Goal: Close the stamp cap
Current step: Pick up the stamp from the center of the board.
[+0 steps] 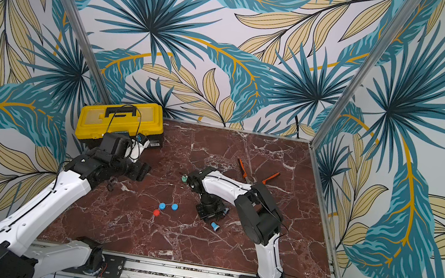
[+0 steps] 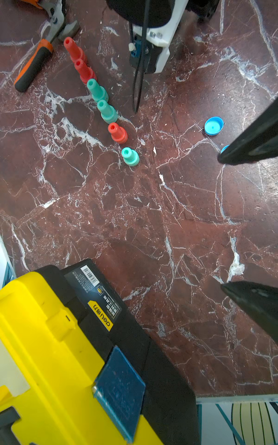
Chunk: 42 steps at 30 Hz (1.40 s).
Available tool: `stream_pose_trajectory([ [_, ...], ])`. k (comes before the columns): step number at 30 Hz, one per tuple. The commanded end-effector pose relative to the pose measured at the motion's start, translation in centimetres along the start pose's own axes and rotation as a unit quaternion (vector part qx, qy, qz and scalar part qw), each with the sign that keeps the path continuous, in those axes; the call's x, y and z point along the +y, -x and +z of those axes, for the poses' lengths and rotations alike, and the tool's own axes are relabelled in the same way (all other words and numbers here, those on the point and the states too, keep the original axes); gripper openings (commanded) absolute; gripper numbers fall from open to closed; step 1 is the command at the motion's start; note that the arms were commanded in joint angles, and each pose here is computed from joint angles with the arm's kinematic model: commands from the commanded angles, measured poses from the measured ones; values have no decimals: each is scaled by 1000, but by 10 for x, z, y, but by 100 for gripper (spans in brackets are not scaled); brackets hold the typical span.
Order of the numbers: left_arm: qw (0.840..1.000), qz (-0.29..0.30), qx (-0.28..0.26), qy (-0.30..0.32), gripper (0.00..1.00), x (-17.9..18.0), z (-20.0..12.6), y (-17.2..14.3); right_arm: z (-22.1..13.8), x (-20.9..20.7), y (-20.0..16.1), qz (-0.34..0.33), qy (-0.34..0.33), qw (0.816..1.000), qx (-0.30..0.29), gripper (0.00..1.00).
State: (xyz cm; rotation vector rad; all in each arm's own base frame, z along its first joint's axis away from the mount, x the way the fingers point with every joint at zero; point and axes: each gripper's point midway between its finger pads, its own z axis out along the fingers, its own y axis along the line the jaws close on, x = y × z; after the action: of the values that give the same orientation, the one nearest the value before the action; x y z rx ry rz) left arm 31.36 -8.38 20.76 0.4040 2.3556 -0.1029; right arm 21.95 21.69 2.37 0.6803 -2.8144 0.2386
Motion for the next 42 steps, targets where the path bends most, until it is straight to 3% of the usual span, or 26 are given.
stream_pose_trajectory([
  [1, 1000, 0, -7, 3, 78, 2, -4, 2, 8, -3, -8, -2, -22, 999, 26, 36],
  [18, 1000, -1, -6, 0, 78, 1, -3, 1, 20, -9, -13, 16, -39, 998, 40, 29],
  [27, 1000, -2, -4, -1, 78, 1, -2, 0, 15, -10, -13, 34, -37, 998, 25, 19],
  [32, 1000, -19, -12, -11, 78, -2, -5, 5, -7, -7, -1, 52, -18, 998, -30, 15],
  [35, 997, -49, -29, -55, 77, -16, -11, 17, -29, 3, 14, 74, 21, 994, -83, 13],
  [42, 975, -118, -104, -155, 75, -49, -35, 56, -99, 29, 48, 128, 143, 955, -225, 10],
])
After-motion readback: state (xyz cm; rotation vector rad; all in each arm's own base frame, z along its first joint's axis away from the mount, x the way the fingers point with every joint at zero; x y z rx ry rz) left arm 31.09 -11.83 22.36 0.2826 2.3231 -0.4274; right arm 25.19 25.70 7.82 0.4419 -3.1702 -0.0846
